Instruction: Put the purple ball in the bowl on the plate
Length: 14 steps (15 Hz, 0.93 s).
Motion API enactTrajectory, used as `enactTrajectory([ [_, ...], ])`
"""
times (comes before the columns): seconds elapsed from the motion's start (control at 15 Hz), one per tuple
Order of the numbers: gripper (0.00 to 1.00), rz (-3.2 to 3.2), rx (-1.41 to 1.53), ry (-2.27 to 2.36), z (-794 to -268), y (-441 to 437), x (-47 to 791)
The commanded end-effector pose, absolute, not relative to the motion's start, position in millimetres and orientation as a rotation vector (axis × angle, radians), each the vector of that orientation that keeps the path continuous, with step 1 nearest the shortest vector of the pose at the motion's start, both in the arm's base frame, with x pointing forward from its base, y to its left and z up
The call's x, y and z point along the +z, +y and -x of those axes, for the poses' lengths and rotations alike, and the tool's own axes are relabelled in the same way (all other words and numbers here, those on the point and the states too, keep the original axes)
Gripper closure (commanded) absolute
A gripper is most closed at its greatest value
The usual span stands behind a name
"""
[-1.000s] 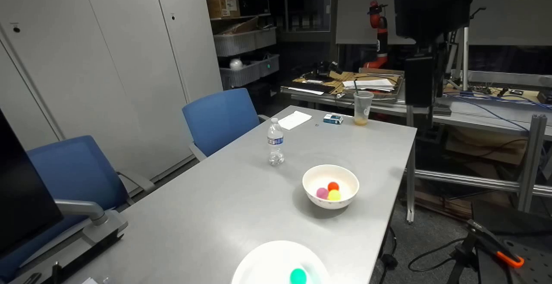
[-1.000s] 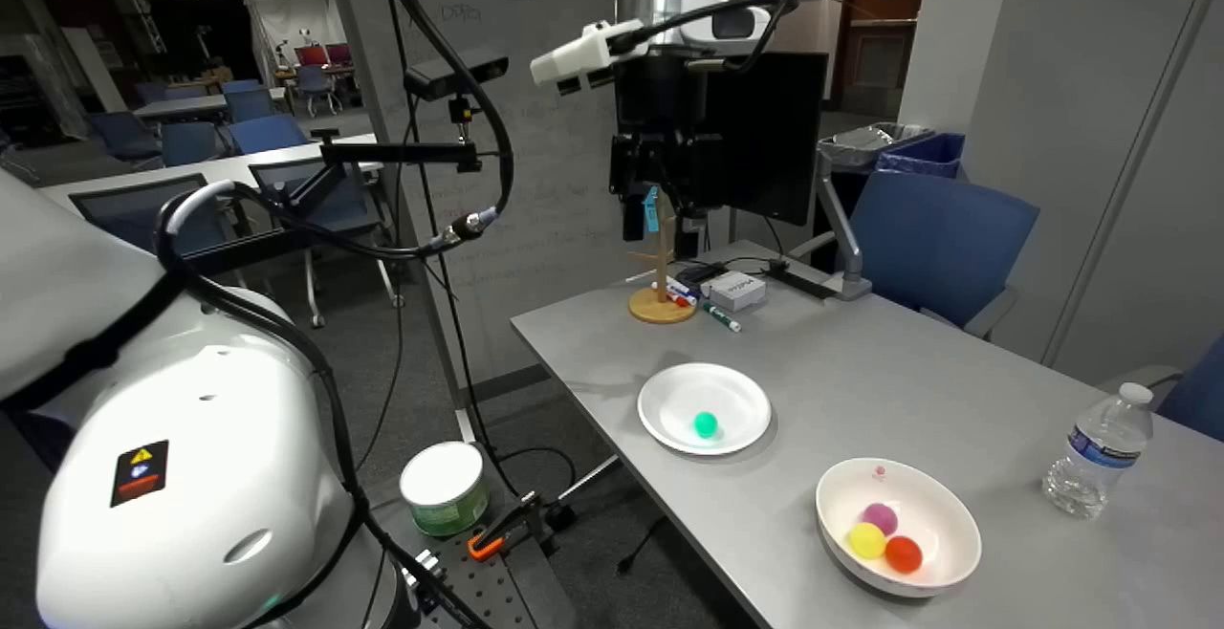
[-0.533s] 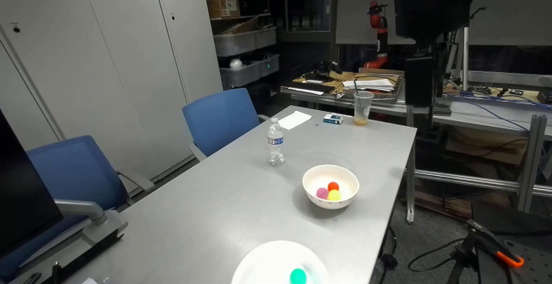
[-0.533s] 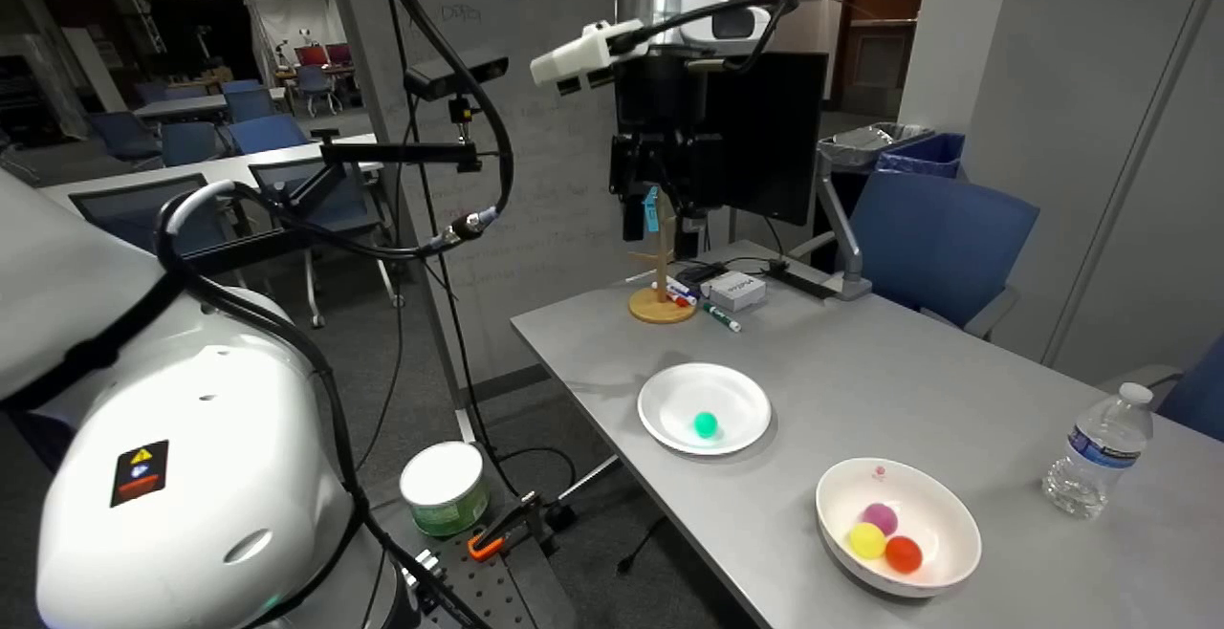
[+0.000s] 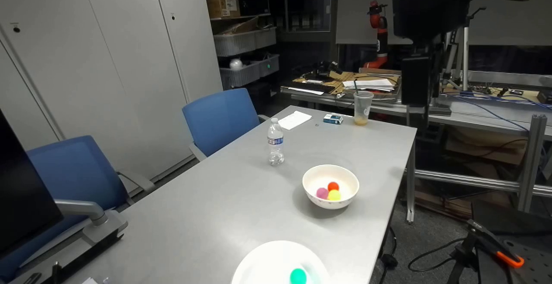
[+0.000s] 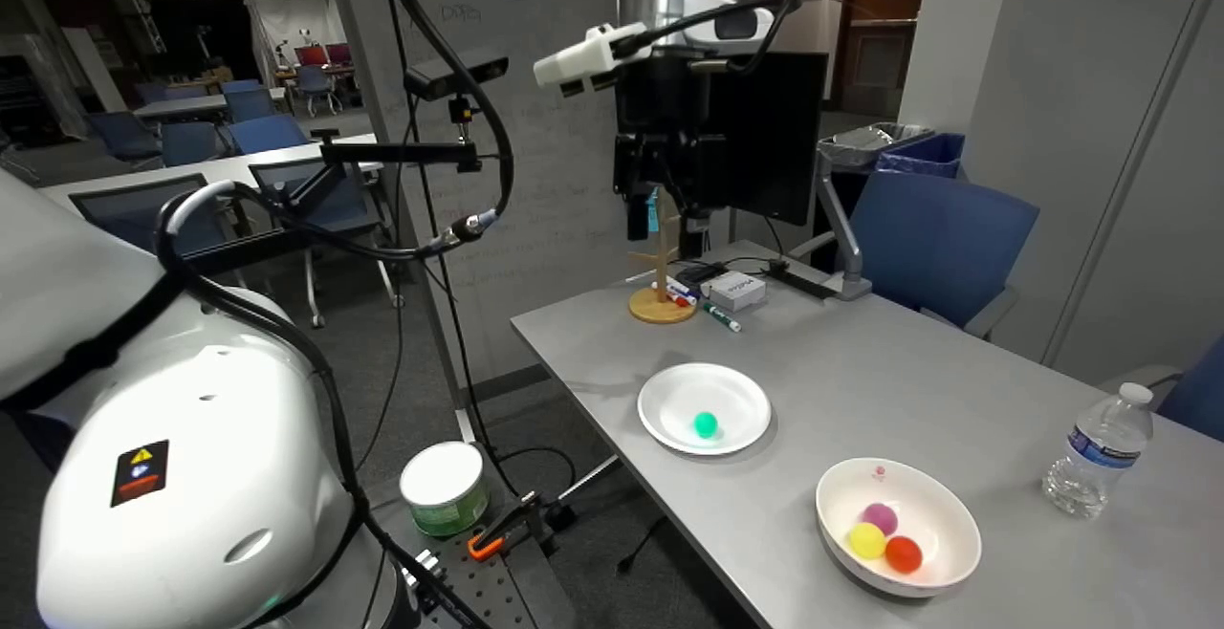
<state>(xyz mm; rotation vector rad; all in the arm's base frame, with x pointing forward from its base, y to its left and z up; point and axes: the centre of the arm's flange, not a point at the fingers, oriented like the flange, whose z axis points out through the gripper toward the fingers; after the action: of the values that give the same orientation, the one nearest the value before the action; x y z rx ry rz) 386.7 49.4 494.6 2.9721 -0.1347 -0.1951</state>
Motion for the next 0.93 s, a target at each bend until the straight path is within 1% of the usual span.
enactTrajectory([
  [0.0,0.00,-2.999,-0.146,-0.154,-388,51,493],
  [0.67,0.00,-2.978,-0.178,-0.137,-389,49,493],
  [0.87,0.00,-2.969,-0.164,-0.192,-415,22,469],
])
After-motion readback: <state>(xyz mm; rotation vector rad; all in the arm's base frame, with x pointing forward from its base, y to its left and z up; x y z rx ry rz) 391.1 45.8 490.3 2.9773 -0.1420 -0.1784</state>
